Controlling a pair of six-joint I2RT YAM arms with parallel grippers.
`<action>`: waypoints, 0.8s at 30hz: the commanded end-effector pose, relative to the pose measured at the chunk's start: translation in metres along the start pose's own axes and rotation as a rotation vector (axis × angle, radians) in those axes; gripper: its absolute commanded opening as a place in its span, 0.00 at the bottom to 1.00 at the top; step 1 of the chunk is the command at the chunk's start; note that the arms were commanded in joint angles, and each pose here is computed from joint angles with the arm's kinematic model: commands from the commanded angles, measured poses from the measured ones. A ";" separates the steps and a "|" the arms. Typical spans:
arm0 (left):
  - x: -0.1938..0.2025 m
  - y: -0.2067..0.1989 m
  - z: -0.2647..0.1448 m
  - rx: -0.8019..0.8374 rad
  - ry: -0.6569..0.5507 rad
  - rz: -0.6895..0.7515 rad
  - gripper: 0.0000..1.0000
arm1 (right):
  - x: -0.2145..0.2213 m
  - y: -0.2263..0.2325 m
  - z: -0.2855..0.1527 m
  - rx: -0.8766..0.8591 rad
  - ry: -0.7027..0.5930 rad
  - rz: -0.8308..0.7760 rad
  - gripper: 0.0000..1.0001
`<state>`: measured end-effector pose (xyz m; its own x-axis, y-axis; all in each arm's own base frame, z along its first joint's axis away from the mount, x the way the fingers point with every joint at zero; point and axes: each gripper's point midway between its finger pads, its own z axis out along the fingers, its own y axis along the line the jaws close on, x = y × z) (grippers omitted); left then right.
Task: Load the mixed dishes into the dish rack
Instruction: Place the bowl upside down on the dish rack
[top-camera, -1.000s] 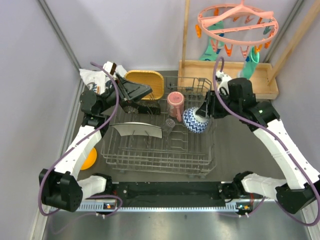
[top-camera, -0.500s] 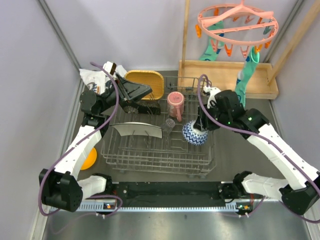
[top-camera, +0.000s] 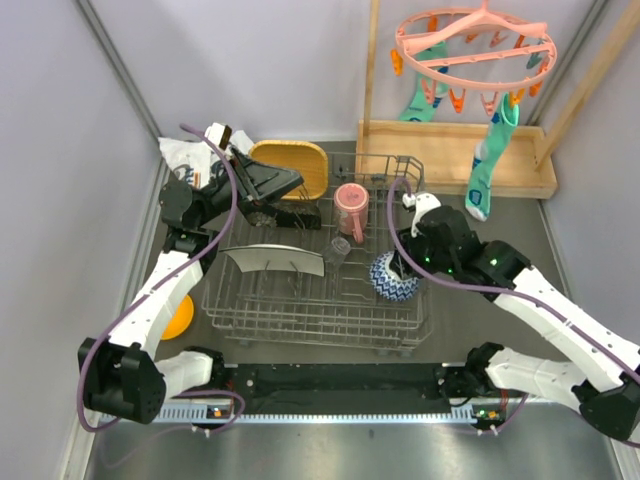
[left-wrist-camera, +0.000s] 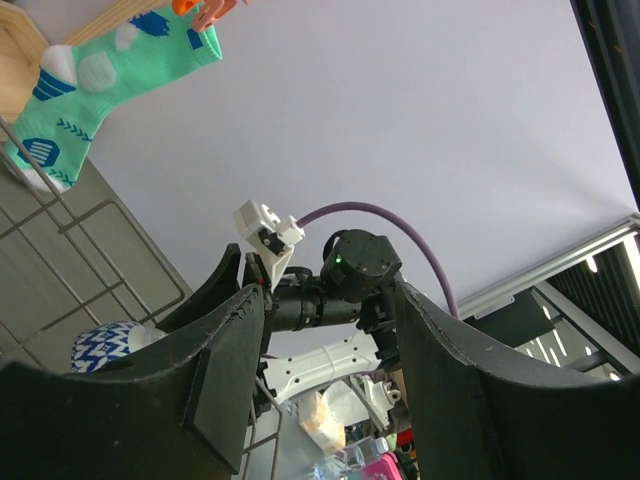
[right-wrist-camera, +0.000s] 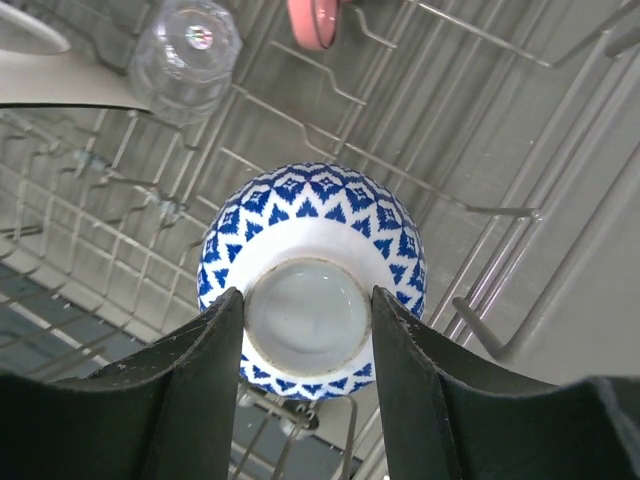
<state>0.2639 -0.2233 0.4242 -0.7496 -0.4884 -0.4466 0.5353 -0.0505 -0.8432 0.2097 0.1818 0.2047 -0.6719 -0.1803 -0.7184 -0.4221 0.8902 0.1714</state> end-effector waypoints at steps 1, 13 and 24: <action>0.001 -0.013 -0.005 0.029 -0.015 0.046 0.60 | -0.024 0.003 0.002 0.022 -0.134 0.002 0.00; 0.002 -0.008 -0.007 0.018 -0.020 0.046 0.60 | -0.006 0.016 0.012 0.010 -0.106 -0.054 0.00; -0.003 -0.008 -0.009 0.007 -0.030 0.052 0.60 | 0.009 0.034 0.012 -0.022 -0.086 -0.121 0.00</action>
<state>0.2657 -0.2182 0.4179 -0.7472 -0.5014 -0.4363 0.5225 -0.0373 -0.8518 0.1937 0.2036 0.1799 -0.6114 -0.2845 -0.7384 -0.5002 0.8620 0.0821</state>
